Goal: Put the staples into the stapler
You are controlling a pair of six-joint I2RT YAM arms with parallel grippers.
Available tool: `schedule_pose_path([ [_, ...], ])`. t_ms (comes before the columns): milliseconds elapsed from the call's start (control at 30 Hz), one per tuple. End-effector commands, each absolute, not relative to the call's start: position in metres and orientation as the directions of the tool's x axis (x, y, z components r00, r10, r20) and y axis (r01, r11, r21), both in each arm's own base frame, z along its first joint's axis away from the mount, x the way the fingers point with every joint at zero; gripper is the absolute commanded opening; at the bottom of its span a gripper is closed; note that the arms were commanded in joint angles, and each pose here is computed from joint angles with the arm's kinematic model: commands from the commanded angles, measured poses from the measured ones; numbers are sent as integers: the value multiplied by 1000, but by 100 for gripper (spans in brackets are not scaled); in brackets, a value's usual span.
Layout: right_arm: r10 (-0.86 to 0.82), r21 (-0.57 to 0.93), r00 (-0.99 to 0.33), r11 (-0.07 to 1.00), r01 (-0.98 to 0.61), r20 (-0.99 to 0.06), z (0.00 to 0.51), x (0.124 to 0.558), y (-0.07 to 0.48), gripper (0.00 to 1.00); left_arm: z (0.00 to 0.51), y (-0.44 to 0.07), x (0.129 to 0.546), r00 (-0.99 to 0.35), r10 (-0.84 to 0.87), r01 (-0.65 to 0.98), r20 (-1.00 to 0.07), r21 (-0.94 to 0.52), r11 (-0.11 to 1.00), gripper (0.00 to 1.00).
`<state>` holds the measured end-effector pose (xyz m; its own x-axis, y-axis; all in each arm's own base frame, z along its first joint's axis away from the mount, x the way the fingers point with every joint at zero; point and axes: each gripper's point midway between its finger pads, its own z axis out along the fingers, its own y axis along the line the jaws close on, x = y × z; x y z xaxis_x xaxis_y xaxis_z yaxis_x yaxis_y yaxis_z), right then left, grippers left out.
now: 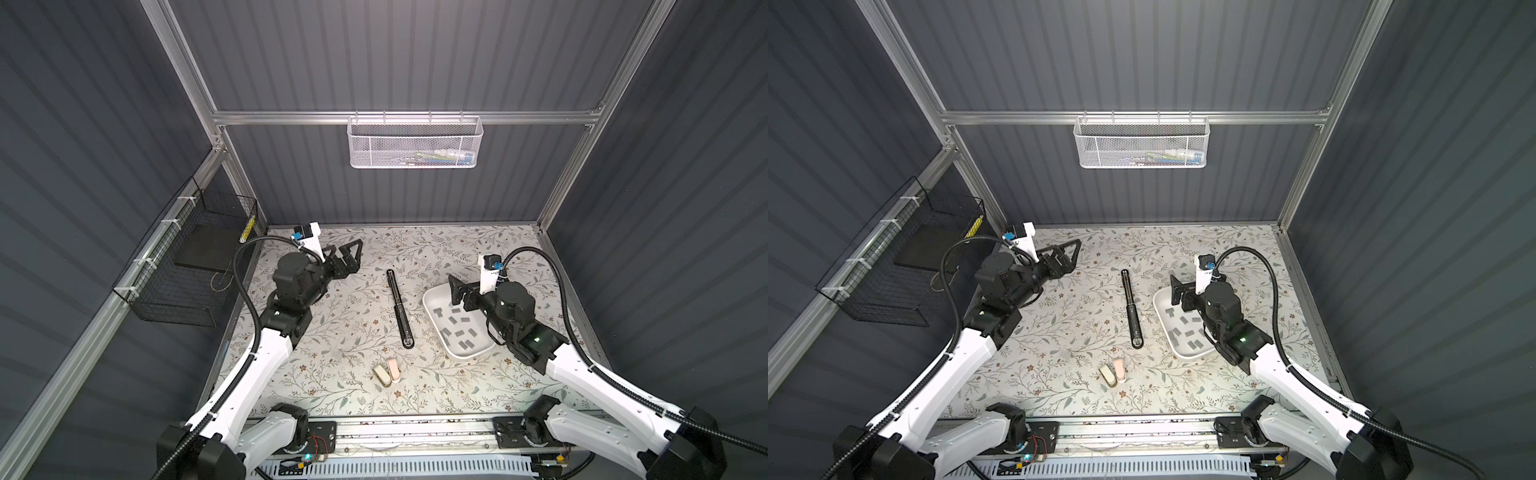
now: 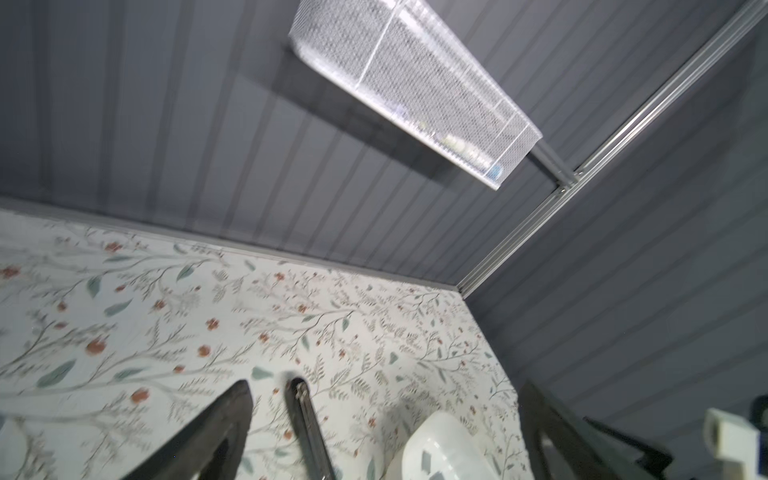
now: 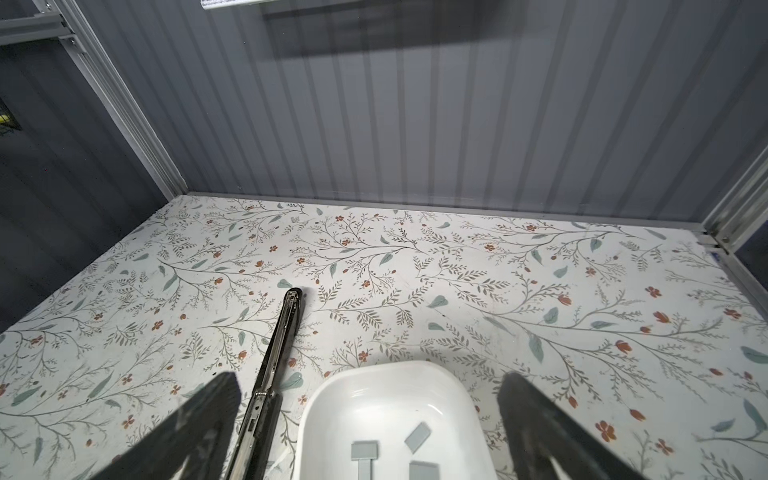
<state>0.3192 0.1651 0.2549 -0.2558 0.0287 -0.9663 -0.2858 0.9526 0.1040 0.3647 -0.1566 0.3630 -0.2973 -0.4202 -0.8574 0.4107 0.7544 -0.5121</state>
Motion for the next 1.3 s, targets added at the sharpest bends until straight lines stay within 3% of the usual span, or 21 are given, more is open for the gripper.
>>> schedule_pose_path([
  [0, 5, 87, -262, 949, -303, -965, 254, 315, 164, 99, 381, -170, 371, -255, -291, 500, -922, -383, 776, 100],
  [67, 17, 83, -244, 960, -266, -970, 255, 315, 155, 99, 391, -176, 374, -179, -212, 556, -961, -277, 784, 100],
  [167, 43, 100, -231, 965, -241, -972, 257, 312, 145, 99, 395, -206, 355, 35, 71, 749, -997, 74, 658, 99],
  [233, 43, 94, -217, 969, -229, -975, 258, 313, 142, 99, 383, -215, 349, 73, 219, 800, -973, 188, 570, 100],
  [400, 23, 63, -250, 986, -153, -968, 249, 321, 130, 99, 327, -238, 312, 254, 545, 891, -799, 413, 189, 99],
  [500, 42, 68, -242, 993, -100, -969, 246, 324, 119, 99, 292, -248, 280, 427, 623, 864, -655, 500, -67, 91],
  [600, 107, 122, -232, 991, -54, -967, 246, 323, 103, 99, 236, -251, 254, 574, 687, 792, -445, 514, -329, 90],
  [733, 191, 198, -192, 980, -14, -963, 250, 316, 83, 99, 178, -256, 230, 703, 669, 689, -241, 463, -558, 84],
  [833, 214, 214, -161, 977, 13, -964, 252, 312, 74, 99, 147, -263, 206, 791, 593, 601, -151, 374, -707, 74],
  [867, 213, 213, -159, 977, 16, -964, 252, 312, 73, 99, 138, -264, 200, 814, 567, 572, -124, 343, -745, 63],
  [900, 212, 211, -161, 977, 21, -964, 252, 312, 72, 99, 132, -265, 196, 833, 544, 545, -100, 318, -776, 53],
  [933, 210, 209, -165, 978, 22, -964, 252, 312, 72, 99, 125, -266, 193, 844, 531, 528, -77, 296, -796, 49],
  [1100, 162, 170, -202, 985, -23, -966, 251, 316, 82, 99, 101, -264, 179, 882, 471, 464, -16, 208, -861, 48],
  [1267, 161, 176, -199, 983, -59, -967, 254, 314, 87, 99, 84, -257, 163, 908, 417, 412, 25, 113, -904, 41],
])
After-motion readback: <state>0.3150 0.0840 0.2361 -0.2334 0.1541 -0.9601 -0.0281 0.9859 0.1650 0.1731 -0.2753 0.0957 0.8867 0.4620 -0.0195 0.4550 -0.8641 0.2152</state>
